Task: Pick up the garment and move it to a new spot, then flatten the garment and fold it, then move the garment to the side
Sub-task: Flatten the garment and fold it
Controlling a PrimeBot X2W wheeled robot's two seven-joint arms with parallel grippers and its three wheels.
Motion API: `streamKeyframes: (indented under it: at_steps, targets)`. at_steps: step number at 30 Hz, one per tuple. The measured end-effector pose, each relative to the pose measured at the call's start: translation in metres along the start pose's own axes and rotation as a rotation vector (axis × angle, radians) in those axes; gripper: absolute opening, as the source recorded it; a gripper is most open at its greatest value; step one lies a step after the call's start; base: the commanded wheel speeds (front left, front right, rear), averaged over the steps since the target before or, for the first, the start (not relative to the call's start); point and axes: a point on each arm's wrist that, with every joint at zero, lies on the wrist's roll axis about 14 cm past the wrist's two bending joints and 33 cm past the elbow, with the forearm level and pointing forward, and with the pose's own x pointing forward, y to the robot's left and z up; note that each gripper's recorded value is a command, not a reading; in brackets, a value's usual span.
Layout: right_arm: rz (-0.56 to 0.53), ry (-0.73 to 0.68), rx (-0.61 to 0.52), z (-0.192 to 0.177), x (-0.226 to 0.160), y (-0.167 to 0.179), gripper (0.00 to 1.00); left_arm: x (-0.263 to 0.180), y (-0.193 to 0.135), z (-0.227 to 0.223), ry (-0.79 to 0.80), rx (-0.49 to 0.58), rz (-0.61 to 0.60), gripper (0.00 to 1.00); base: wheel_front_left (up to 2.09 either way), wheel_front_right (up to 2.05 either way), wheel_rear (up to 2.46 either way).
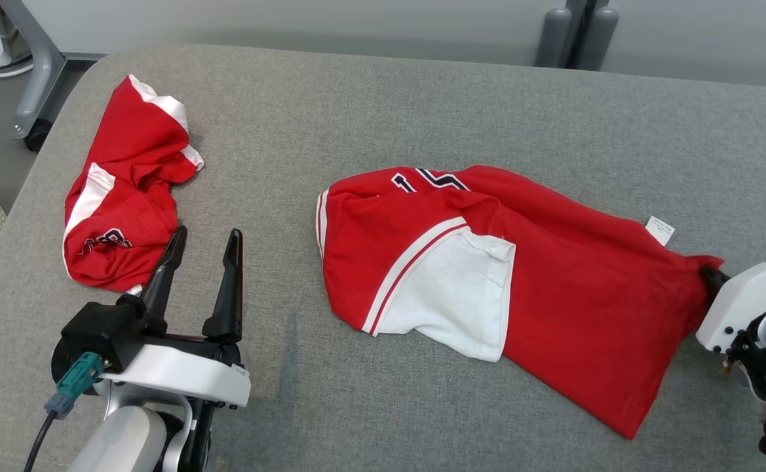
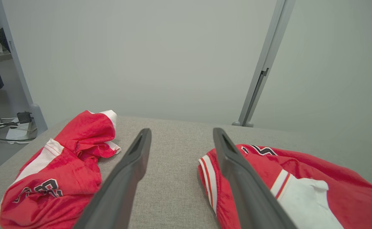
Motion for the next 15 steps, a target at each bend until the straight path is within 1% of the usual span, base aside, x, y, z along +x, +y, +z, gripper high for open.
streamKeyframes:
  at_steps: [5,9,12,15]
  targets:
    - [-0.003,-0.097,-0.01,0.027,0.003,0.0,0.0,0.003,-0.003,-0.002,0.002,-0.003,-0.007,1.0,0.0,0.0,0.0]
    - [0.001,-0.166,-0.03,0.056,0.012,0.0,0.0,0.011,-0.006,-0.004,0.003,-0.007,-0.018,1.0,0.0,0.0,0.0]
    - [-0.008,-0.2,-0.048,0.076,0.022,-0.005,0.0,0.014,-0.005,-0.007,0.012,-0.003,-0.019,1.0,0.0,0.0,0.0]
    - [-0.009,-0.212,-0.053,0.088,0.033,-0.007,0.0,0.016,-0.002,-0.008,0.014,-0.001,-0.013,1.0,0.0,0.0,0.0]
